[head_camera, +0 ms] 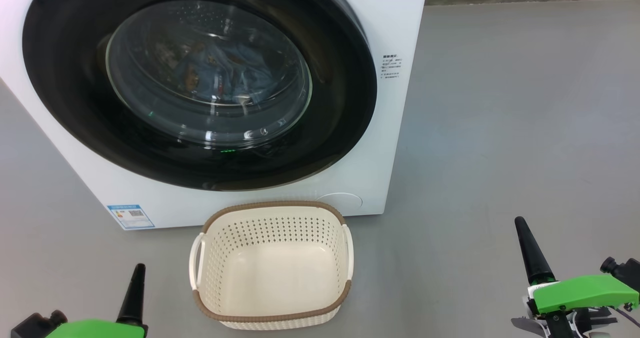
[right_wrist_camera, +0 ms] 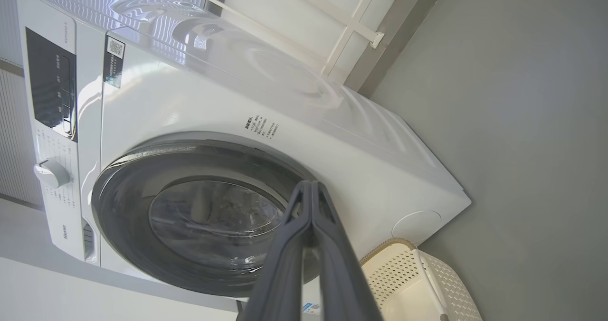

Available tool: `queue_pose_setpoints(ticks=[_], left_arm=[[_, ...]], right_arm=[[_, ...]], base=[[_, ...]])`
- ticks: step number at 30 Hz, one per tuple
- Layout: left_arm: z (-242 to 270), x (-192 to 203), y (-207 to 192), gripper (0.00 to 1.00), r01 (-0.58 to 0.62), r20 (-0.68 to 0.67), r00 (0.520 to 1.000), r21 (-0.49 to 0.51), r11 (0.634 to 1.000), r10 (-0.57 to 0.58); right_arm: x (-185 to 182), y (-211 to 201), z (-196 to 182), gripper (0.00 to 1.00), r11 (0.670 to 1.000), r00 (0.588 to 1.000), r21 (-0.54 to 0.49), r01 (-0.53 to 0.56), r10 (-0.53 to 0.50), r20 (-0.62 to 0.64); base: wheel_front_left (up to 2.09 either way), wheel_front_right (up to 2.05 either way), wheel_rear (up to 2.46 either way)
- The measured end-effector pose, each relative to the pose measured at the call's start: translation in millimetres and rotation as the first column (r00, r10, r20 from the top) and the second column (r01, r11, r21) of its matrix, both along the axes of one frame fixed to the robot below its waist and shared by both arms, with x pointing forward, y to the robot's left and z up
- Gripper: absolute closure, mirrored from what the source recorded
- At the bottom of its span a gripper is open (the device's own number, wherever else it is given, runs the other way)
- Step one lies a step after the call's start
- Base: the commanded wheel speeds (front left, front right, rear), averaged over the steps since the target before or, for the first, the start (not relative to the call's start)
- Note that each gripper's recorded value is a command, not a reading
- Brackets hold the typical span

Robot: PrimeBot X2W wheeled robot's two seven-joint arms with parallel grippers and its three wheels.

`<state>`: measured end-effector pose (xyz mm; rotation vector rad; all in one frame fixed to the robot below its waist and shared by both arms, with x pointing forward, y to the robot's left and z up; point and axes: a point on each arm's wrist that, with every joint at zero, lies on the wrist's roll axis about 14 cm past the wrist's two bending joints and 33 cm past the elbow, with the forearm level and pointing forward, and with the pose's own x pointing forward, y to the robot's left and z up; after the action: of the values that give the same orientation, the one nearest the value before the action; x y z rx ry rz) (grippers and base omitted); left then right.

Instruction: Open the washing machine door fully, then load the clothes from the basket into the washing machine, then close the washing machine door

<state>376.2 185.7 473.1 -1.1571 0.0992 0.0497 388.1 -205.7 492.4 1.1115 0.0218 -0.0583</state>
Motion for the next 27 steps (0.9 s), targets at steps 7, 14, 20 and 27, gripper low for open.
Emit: queue_pose_setpoints(ticks=[7,14,20,27], left_arm=[[1.6,0.6,0.6,1.00,-0.005,0.000,1.000,-0.075,0.997,0.005],[3.1,0.8,0.8,1.00,-0.010,0.002,1.000,-0.145,0.989,0.010],[3.7,0.2,0.7,1.00,-0.013,0.002,1.000,-0.206,0.979,0.014],[4.6,-0.5,1.2,1.00,-0.018,0.003,1.000,-0.273,0.962,0.020]], right_arm=[[-0.3,-0.6,0.5,1.00,0.996,1.000,0.085,0.004,-0.004,0.001],[-0.7,-1.0,1.0,1.00,0.987,1.000,0.158,0.005,-0.005,0.003],[-1.0,0.2,1.1,1.00,0.974,1.000,0.225,0.004,-0.005,0.004],[-1.4,-0.1,2.0,1.00,0.954,1.000,0.300,0.006,-0.009,0.010]], base=[[0.00,0.00,0.00],[0.00,0.00,0.00],[0.00,0.00,0.00],[0.00,0.00,0.00]])
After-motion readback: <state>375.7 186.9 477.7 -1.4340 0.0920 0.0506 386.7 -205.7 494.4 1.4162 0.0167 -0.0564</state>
